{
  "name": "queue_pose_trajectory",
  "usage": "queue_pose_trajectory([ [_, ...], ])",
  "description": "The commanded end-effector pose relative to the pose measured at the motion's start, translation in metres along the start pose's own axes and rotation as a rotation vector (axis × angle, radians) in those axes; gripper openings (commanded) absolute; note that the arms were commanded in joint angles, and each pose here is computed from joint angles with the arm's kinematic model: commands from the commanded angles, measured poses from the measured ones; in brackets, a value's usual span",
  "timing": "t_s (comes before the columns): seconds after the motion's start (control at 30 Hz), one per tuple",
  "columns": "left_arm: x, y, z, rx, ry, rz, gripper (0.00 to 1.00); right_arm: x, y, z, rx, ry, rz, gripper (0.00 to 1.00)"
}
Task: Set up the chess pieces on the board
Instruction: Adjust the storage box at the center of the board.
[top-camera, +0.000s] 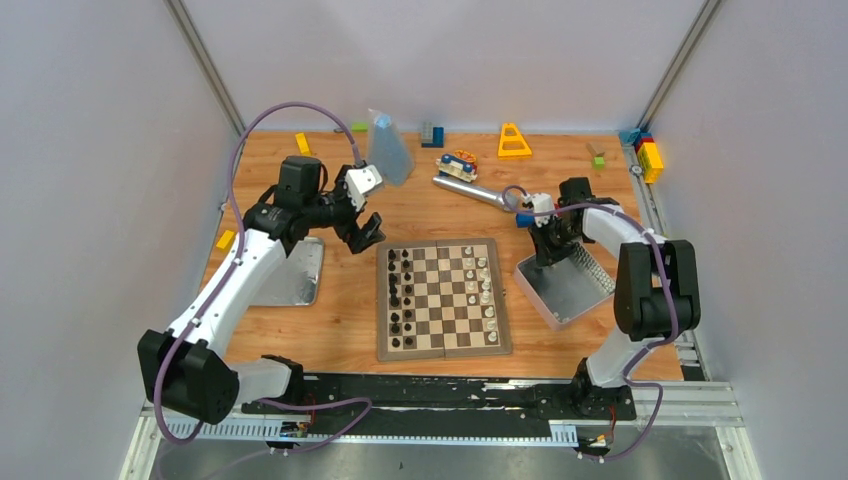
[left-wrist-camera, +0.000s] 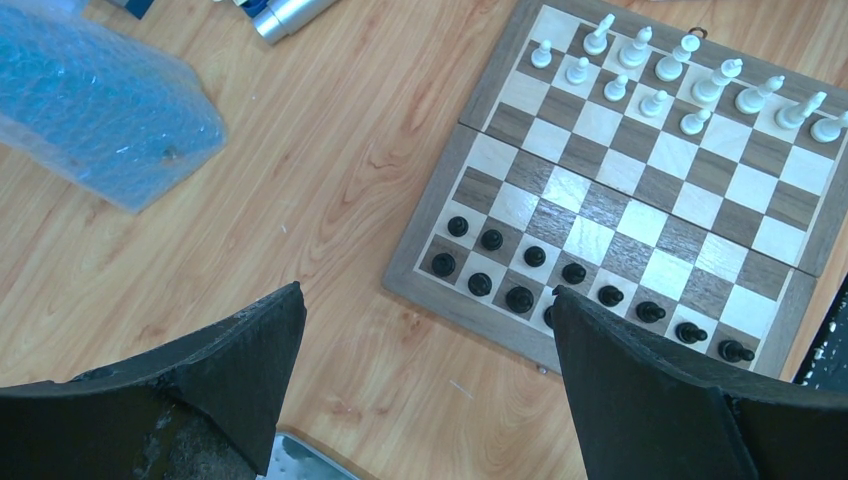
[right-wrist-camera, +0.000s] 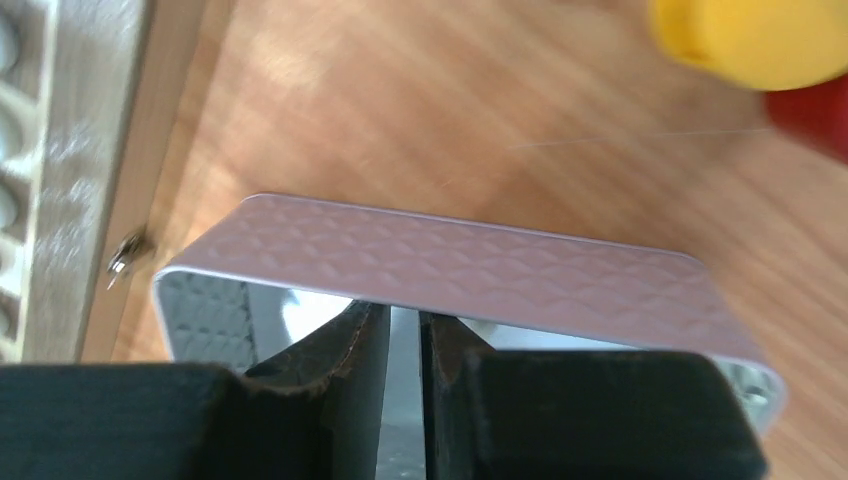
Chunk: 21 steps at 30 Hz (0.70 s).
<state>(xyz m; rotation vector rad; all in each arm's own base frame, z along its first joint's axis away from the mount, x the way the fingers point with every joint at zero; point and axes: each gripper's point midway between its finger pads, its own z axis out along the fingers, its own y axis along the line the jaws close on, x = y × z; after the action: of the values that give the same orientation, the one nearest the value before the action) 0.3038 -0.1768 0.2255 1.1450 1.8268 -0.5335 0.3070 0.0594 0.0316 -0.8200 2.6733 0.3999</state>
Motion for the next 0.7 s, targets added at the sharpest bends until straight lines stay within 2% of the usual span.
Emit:
queue_pose_trajectory([
  [0.0,-0.012,0.009,-0.002,-0.013,-0.016,0.029,1.00,-0.030,-0.045,-0.008,0.159,-0.095,0.079,0.18],
  [0.27,-0.013,0.018,0.007,-0.005,0.000,0.027,1.00,-0.022,-0.091,-0.032,0.262,-0.167,0.226,0.20],
  [0.4,-0.014,0.021,0.011,-0.001,0.002,0.027,1.00,-0.017,-0.085,-0.042,0.235,-0.201,0.219,0.31],
  [0.57,-0.015,0.024,0.016,0.008,0.003,0.025,1.00,-0.018,-0.056,-0.039,0.124,-0.269,0.185,0.51],
  [0.67,-0.016,0.024,0.019,0.014,-0.005,0.015,1.00,-0.015,-0.056,-0.030,0.125,-0.284,0.165,0.55],
])
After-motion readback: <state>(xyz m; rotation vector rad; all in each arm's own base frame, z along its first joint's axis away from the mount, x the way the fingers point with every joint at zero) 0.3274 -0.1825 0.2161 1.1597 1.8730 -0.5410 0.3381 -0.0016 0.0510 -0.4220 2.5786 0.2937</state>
